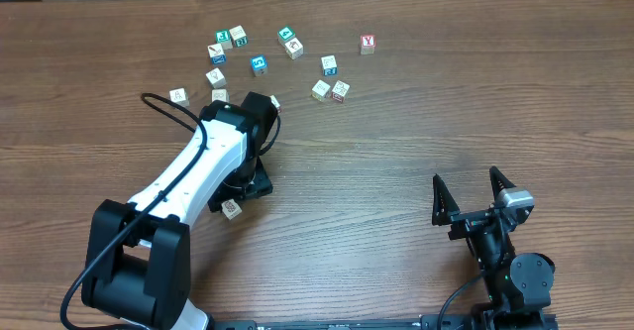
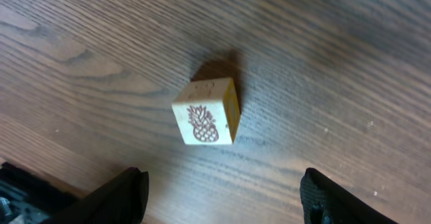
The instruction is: Form a horizontal line
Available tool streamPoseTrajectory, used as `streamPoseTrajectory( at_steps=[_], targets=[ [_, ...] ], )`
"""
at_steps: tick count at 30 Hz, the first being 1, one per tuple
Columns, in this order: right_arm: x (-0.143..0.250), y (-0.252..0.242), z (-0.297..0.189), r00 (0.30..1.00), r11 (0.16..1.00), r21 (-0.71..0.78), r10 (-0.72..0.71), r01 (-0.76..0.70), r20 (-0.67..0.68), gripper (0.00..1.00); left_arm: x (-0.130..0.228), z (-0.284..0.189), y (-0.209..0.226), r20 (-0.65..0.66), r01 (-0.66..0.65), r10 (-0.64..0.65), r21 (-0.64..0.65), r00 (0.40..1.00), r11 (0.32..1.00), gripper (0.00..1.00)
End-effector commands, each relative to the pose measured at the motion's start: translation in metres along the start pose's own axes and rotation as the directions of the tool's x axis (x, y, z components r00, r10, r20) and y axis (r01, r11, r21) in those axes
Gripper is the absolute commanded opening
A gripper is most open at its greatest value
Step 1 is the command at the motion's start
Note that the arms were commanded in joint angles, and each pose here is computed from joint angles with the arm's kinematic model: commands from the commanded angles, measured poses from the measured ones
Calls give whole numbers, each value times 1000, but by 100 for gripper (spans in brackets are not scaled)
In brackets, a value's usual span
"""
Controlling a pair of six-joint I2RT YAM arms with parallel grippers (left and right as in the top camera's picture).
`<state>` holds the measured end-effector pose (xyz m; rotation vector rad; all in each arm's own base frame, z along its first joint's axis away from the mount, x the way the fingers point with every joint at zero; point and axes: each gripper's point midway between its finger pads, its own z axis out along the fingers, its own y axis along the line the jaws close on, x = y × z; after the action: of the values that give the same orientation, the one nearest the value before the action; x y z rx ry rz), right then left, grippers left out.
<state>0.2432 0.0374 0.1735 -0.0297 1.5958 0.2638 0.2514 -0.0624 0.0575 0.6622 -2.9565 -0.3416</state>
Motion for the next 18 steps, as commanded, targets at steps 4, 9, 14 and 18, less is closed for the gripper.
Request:
streamPoseTrajectory(
  at_steps=[4, 9, 14, 18],
  targets=[
    [2, -4, 0, 1000, 1000, 20, -1, 1, 5, 100, -5, 17, 12, 6, 104, -104, -16, 995, 994, 70],
    [2, -4, 0, 1000, 1000, 20, -1, 1, 5, 100, -7, 24, 17, 2, 126, -126, -14, 992, 992, 69],
    [2, -4, 0, 1000, 1000, 20, -1, 1, 5, 100, -5, 35, 18, 2, 129, -129, -13, 992, 992, 68],
    [2, -4, 0, 1000, 1000, 20, -1, 1, 5, 100, -9, 40, 12, 23, 133, -134, 12, 991, 991, 61]
  ],
)
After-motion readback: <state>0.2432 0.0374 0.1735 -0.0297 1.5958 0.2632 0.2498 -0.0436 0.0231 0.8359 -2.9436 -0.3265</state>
